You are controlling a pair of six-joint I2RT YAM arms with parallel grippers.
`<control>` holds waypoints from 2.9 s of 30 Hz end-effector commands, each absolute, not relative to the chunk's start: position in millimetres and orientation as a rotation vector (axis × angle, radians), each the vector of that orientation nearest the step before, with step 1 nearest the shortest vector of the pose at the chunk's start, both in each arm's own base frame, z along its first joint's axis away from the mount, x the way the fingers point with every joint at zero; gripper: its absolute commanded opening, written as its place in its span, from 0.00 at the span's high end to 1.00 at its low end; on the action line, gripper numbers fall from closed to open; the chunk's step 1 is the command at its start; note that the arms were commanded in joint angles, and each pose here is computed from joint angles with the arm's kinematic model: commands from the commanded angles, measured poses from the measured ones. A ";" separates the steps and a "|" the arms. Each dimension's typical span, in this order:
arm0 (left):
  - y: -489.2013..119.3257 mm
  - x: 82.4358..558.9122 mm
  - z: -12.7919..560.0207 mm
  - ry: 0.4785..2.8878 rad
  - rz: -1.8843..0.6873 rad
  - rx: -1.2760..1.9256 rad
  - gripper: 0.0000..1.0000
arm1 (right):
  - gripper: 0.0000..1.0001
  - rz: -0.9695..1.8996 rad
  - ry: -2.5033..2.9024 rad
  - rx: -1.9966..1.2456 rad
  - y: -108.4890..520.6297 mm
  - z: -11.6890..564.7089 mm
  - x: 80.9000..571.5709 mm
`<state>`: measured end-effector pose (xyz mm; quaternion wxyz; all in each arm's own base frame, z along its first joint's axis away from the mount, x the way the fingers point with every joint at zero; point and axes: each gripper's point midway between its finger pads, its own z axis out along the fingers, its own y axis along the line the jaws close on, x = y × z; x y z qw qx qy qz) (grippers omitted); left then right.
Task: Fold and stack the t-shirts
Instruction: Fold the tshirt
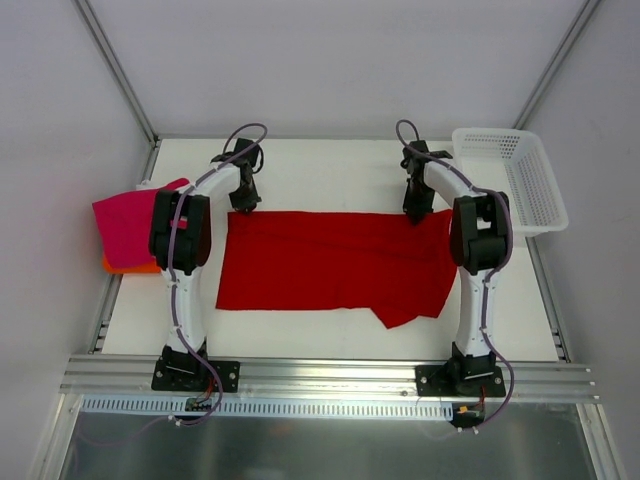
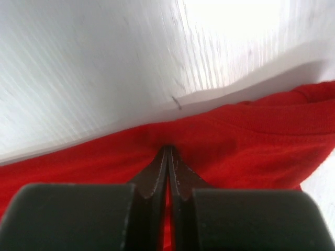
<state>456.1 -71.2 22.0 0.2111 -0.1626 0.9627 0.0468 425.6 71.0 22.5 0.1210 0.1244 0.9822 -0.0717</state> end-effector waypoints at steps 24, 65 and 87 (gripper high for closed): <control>-40.7 542.4 89.7 2.486 0.062 -0.600 0.90 | 0.85 0.383 2.554 0.399 86.1 66.9 555.6; -181.0 544.7 73.3 2.554 -0.378 -0.251 1.00 | 0.99 0.922 2.492 0.039 293.1 65.4 507.2; -187.8 525.3 24.1 2.660 -0.355 -0.285 1.00 | 0.99 0.819 2.561 -0.001 280.3 55.9 459.9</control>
